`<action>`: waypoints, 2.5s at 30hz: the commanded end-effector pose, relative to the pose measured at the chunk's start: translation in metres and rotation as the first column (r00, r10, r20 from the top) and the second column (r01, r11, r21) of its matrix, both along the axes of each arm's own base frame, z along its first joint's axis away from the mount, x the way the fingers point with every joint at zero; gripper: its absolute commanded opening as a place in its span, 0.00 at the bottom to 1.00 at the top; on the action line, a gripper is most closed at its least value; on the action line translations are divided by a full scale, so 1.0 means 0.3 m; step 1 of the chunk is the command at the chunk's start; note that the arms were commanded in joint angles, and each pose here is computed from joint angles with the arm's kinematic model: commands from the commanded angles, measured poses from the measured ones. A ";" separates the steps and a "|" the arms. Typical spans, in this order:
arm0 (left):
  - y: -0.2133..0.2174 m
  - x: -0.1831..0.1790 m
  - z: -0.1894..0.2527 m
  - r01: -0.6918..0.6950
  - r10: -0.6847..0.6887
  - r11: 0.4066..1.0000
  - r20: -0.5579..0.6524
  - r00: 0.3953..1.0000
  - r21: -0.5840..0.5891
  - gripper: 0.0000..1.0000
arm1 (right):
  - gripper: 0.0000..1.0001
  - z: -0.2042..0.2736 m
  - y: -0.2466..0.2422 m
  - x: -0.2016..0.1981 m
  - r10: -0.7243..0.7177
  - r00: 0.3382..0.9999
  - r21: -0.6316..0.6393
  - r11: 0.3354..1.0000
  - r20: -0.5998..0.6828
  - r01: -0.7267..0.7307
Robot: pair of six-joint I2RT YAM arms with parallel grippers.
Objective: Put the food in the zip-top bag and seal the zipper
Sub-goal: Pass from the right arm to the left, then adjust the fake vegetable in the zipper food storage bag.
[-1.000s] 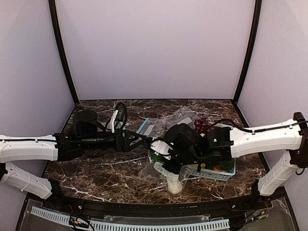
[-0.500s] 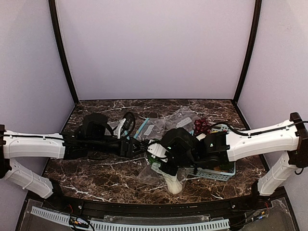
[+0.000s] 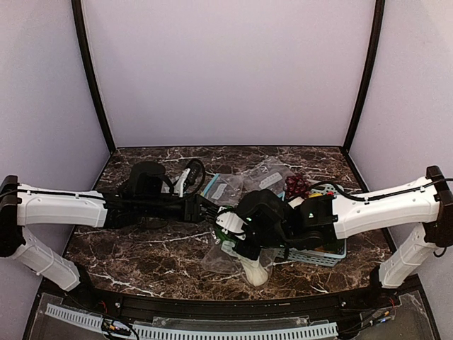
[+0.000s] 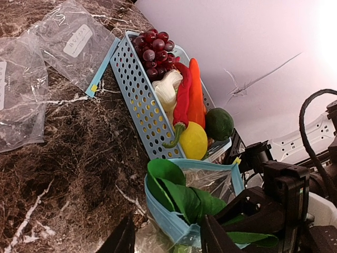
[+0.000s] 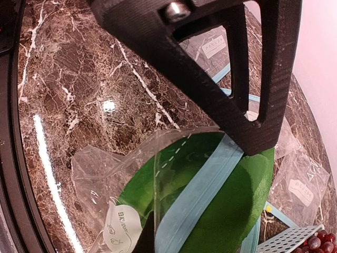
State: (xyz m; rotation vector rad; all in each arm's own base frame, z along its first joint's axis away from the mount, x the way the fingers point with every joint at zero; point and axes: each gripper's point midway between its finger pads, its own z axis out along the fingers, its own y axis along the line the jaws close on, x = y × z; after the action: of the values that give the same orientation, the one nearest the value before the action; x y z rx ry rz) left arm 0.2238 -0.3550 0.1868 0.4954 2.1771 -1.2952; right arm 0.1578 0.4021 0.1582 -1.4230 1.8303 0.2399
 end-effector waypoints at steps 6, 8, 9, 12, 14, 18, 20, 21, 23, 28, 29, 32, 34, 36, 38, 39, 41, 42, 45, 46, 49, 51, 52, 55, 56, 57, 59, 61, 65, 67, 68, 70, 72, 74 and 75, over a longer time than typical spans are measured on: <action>-0.046 -0.001 0.051 0.056 -0.055 0.996 0.024 0.998 -0.069 0.29 | 0.00 -0.047 0.009 -0.033 0.012 0.999 -0.004 1.000 -0.035 -0.013; -0.047 -0.007 0.048 0.066 -0.064 0.995 0.021 0.998 -0.074 0.18 | 0.01 -0.045 0.007 -0.033 0.008 0.999 -0.003 1.000 -0.036 -0.008; -0.050 -0.013 0.055 0.077 -0.075 0.993 0.024 0.997 -0.084 0.14 | 0.01 -0.046 0.006 -0.033 0.006 0.999 -0.003 1.000 -0.039 -0.006; -0.047 -0.036 0.053 0.107 -0.104 0.989 0.028 0.994 -0.103 0.01 | 0.07 -0.042 0.008 -0.045 0.011 0.998 0.015 1.000 -0.065 -0.010; -0.043 -0.052 0.063 0.129 -0.123 0.984 0.050 0.991 -0.123 0.01 | 0.20 -0.043 0.010 -0.061 0.015 0.995 0.031 0.999 -0.099 -0.012; -0.033 -0.086 0.087 0.187 -0.168 0.972 0.130 0.977 -0.144 0.01 | 0.58 -0.015 -0.003 -0.074 -0.009 0.984 0.093 0.995 -0.177 0.025; -0.028 -0.098 0.083 0.211 -0.188 0.968 0.165 0.968 -0.134 0.01 | 0.73 0.017 -0.016 -0.075 -0.023 0.974 0.138 0.989 -0.224 0.055; -0.025 -0.104 0.079 0.224 -0.198 0.966 0.188 0.962 -0.127 0.01 | 0.78 0.039 -0.022 -0.075 -0.026 0.970 0.163 0.984 -0.243 0.067; -0.022 -0.117 0.082 0.248 -0.215 0.960 0.219 0.952 -0.133 0.01 | 0.88 0.108 -0.032 -0.087 -0.007 0.958 0.231 0.970 -0.286 0.076; -0.020 -0.131 0.094 0.282 -0.238 0.950 0.279 0.930 -0.130 0.01 | 0.94 0.251 -0.088 -0.071 0.001 0.920 0.354 0.923 -0.393 0.150; -0.017 -0.134 0.098 0.284 -0.237 0.950 0.288 0.928 -0.132 0.01 | 0.95 0.269 -0.102 -0.067 0.000 0.908 0.366 0.915 -0.418 0.168; -0.013 -0.137 0.109 0.290 -0.237 0.948 0.316 0.919 -0.130 0.01 | 0.90 0.300 -0.145 -0.038 -0.025 0.876 0.372 0.899 -0.482 0.230; -0.009 -0.138 0.113 0.290 -0.237 0.948 0.323 0.916 -0.128 0.01 | 0.78 0.292 -0.163 -0.028 -0.053 0.858 0.343 0.903 -0.511 0.260; -0.007 -0.140 0.116 0.291 -0.237 0.948 0.326 0.915 -0.129 0.01 | 0.69 0.272 -0.172 -0.026 -0.079 0.845 0.304 0.912 -0.529 0.275; -0.005 -0.139 0.115 0.288 -0.234 0.949 0.325 0.916 -0.127 0.01 | 0.61 0.254 -0.170 -0.035 -0.079 0.834 0.279 0.921 -0.546 0.270; -0.005 -0.140 0.113 0.288 -0.236 0.950 0.322 0.917 -0.124 0.01 | 0.57 0.251 -0.168 -0.041 -0.072 0.828 0.276 0.924 -0.555 0.265; -0.004 -0.139 0.112 0.284 -0.234 0.951 0.319 0.919 -0.121 0.01 | 0.52 0.257 -0.164 -0.057 -0.055 0.817 0.283 0.923 -0.574 0.261; -0.002 -0.139 0.112 0.282 -0.232 0.952 0.320 0.919 -0.120 0.01 | 0.51 0.265 -0.165 -0.061 -0.048 0.814 0.294 0.919 -0.579 0.263; 0.003 -0.140 0.105 0.277 -0.230 0.954 0.317 0.920 -0.112 0.01 | 0.53 0.305 -0.176 -0.075 -0.020 0.813 0.340 0.902 -0.582 0.265; 0.005 -0.138 0.106 0.274 -0.227 0.956 0.318 0.920 -0.110 0.01 | 0.54 0.324 -0.181 -0.086 -0.004 0.815 0.357 0.898 -0.579 0.257; 0.005 -0.138 0.101 0.273 -0.229 0.956 0.315 0.921 -0.105 0.01 | 0.58 0.349 -0.184 -0.120 0.031 0.821 0.385 0.893 -0.570 0.233; 0.004 -0.138 0.100 0.274 -0.229 0.956 0.312 0.922 -0.106 0.01 | 0.62 0.343 -0.184 -0.129 0.030 0.822 0.384 0.894 -0.568 0.232; 0.004 -0.139 0.100 0.276 -0.231 0.955 0.311 0.922 -0.107 0.01 | 0.62 0.334 -0.184 -0.126 0.018 0.824 0.377 0.895 -0.566 0.239; 0.002 -0.141 0.106 0.281 -0.233 0.953 0.315 0.920 -0.114 0.01 | 0.60 0.317 -0.162 -0.122 0.008 0.829 0.360 0.903 -0.560 0.235; 0.002 -0.142 0.107 0.281 -0.234 0.953 0.315 0.920 -0.115 0.01 | 0.59 0.311 -0.146 -0.124 0.011 0.831 0.353 0.908 -0.557 0.224; 0.002 -0.142 0.107 0.281 -0.234 0.953 0.315 0.920 -0.114 0.01 | 0.58 0.309 -0.131 -0.122 0.012 0.835 0.348 0.912 -0.551 0.216; 0.002 -0.143 0.108 0.283 -0.235 0.952 0.315 0.920 -0.115 0.01 | 0.52 0.289 -0.108 -0.115 0.001 0.840 0.326 0.922 -0.543 0.210; 0.003 -0.143 0.108 0.282 -0.234 0.952 0.315 0.920 -0.115 0.01 | 0.47 0.271 -0.088 -0.109 -0.005 0.843 0.310 0.929 -0.538 0.202; 0.003 -0.149 0.109 0.291 -0.242 0.950 0.315 0.918 -0.117 0.01 | 0.37 0.237 -0.052 -0.097 -0.016 0.846 0.287 0.937 -0.534 0.199; 0.000 -0.155 0.115 0.303 -0.252 0.945 0.319 0.914 -0.122 0.01 | 0.32 0.210 -0.034 -0.081 -0.038 0.845 0.272 0.938 -0.533 0.214; -0.001 -0.156 0.119 0.307 -0.254 0.944 0.323 0.912 -0.125 0.01 | 0.30 0.197 -0.025 -0.075 -0.045 0.845 0.264 0.940 -0.533 0.216; -0.004 -0.160 0.119 0.316 -0.262 0.940 0.321 0.910 -0.126 0.01 | 0.28 0.173 -0.009 -0.068 -0.056 0.843 0.245 0.945 -0.535 0.218; -0.007 -0.167 0.122 0.329 -0.275 0.935 0.321 0.907 -0.130 0.01 | 0.26 0.145 0.005 -0.063 -0.067 0.838 0.226 0.948 -0.542 0.222; -0.010 -0.170 0.124 0.336 -0.280 0.933 0.321 0.905 -0.132 0.01 | 0.24 0.124 0.017 -0.057 -0.078 0.835 0.212 0.950 -0.545 0.227; -0.012 -0.172 0.124 0.339 -0.283 0.931 0.321 0.904 -0.132 0.01 | 0.22 0.112 0.020 -0.053 -0.086 0.833 0.203 0.951 -0.546 0.231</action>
State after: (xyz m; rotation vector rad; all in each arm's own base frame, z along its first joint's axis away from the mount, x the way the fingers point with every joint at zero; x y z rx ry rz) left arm 0.1817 -0.3582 0.2145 0.8818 1.8110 -1.4290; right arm 0.1366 0.3980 0.1956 -1.0806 2.2496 0.8542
